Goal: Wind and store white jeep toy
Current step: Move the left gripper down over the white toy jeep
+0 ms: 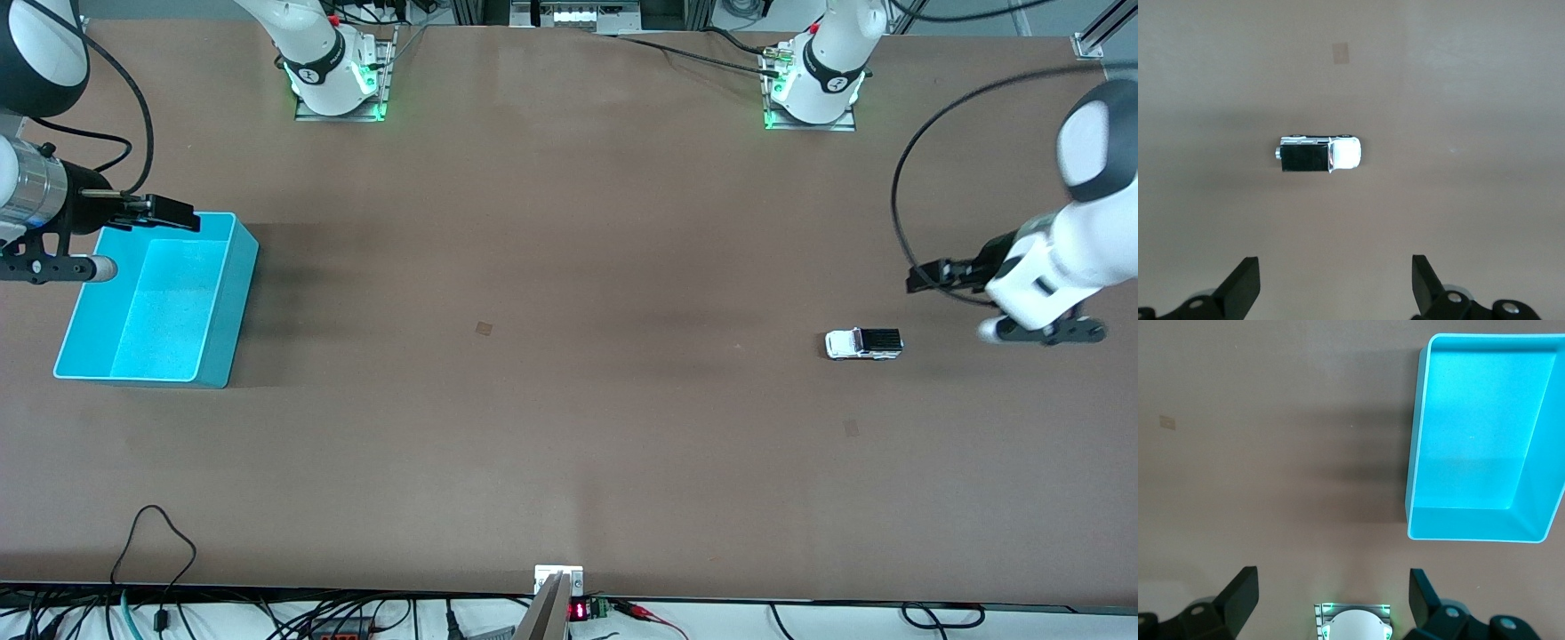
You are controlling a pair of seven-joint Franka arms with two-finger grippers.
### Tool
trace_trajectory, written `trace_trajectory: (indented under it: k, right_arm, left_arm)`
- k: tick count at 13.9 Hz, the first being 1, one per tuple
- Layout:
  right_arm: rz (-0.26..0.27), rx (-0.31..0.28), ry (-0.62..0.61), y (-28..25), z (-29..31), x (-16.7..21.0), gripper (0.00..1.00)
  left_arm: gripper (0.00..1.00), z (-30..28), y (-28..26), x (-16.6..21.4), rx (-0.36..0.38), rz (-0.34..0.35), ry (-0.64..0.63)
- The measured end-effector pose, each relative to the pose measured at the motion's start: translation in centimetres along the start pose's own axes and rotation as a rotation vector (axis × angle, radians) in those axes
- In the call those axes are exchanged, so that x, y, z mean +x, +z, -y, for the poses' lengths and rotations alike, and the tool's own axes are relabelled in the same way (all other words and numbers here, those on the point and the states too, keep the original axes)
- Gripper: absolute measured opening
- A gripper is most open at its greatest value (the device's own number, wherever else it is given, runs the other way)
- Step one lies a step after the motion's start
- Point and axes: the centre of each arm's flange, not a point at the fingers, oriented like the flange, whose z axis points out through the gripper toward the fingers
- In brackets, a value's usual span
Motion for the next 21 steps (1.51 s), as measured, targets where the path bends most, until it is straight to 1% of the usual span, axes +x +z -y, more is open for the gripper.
trace_trajectory:
  k: [1, 3, 6, 7, 10, 12, 15, 16, 18, 21]
  right_arm:
    - [0.002, 0.000, 0.002, 0.0, -0.1, 0.0, 1.00]
    - [0.003, 0.001, 0.005, 0.0, -0.3, 0.0, 1.00]
    - [0.018, 0.002, 0.006, 0.2, -0.4, -0.2, 1.00]
    - [0.021, 0.002, 0.005, 0.2, -0.4, -0.2, 1.00]
    - [0.025, 0.002, 0.005, 0.3, -0.4, -0.2, 1.00]
    - [0.037, 0.002, 0.004, 0.4, -0.4, -0.3, 1.00]
    - [0.063, 0.002, 0.003, 0.8, -0.4, -0.4, 1.00]
    - [0.066, 0.002, 0.003, 0.9, -0.4, -0.4, 1.00]
    - [0.071, 0.002, 0.006, 1.0, -0.4, -0.3, 1.00]
    - [0.071, 0.003, 0.009, 1.0, -0.6, -0.3, 1.00]
  left_arm:
    - [1.00, 0.2, 2.4, 0.2, 0.000, 0.003, 0.022]
    - [1.00, 0.4, 6.3, 0.0, 0.001, 0.000, 0.122]
    - [1.00, 0.8, 9.2, -0.4, 0.014, -0.001, 0.275]
    - [1.00, 1.0, 9.7, -0.5, 0.029, 0.000, 0.350]
    - [1.00, 1.5, 10.5, -0.6, 0.103, 0.007, 0.610]
    - [1.00, 1.6, 10.9, -0.5, 0.120, 0.015, 0.831]
    - [1.00, 1.5, 12.1, 0.5, 0.151, -0.018, 1.184]
    - [1.00, 1.4, 12.8, 0.9, 0.157, -0.022, 1.270]
    - [1.00, 1.4, 14.6, 1.4, 0.152, -0.009, 1.371]
    - [1.00, 1.7, 17.0, 1.6, 0.136, 0.013, 1.466]
